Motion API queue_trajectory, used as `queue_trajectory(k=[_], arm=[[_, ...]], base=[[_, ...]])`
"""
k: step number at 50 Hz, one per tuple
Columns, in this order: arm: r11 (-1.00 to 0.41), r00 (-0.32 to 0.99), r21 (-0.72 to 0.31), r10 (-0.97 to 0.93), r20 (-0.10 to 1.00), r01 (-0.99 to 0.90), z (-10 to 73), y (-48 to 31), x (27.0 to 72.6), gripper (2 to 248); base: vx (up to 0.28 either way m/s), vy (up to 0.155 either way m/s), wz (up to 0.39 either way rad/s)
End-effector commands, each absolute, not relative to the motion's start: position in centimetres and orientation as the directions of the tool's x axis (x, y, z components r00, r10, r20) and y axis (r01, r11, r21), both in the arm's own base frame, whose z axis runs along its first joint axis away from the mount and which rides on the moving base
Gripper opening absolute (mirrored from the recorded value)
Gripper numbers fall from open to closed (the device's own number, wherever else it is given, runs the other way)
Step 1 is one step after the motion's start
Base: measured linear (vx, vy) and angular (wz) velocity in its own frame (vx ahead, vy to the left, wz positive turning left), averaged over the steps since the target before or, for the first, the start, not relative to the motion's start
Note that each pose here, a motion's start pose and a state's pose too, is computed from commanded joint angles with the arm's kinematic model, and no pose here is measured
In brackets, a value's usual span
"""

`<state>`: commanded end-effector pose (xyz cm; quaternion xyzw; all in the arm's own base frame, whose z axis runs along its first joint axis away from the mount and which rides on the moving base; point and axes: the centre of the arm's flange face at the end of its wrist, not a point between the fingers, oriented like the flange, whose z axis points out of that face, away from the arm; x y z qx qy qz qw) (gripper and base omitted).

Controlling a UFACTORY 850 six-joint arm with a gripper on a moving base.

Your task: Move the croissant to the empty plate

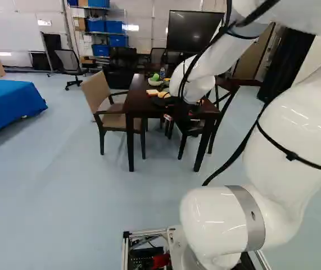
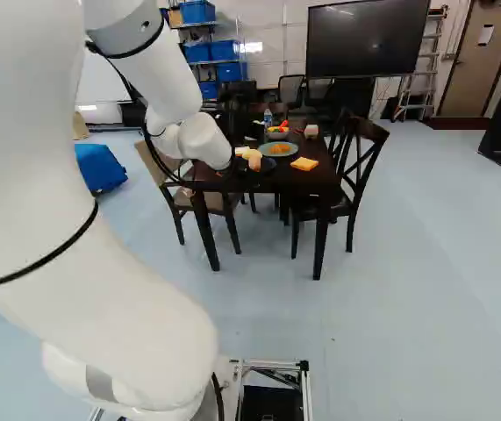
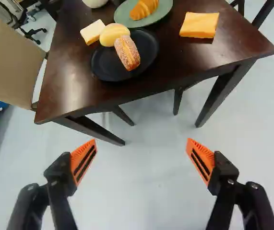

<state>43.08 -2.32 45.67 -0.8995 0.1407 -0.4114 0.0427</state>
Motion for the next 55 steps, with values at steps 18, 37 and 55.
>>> queue_trajectory(k=[18, 37, 55], arm=[[-0.979, 0.551, -0.15, -0.201, 0.81, -0.137, 42.8, -1.5, 38.8, 247], [-0.992, 0.478, -0.102, -0.127, 0.869, -0.078, 40.4, -0.8, 34.7, 247], [-0.997, 0.416, -0.062, -0.073, 0.906, -0.04, 38.8, -0.4, 31.6, 247]], base=[[0.0, 0.0, 0.0], [0.0, 0.0, 0.0], [0.0, 0.0, 0.0]])
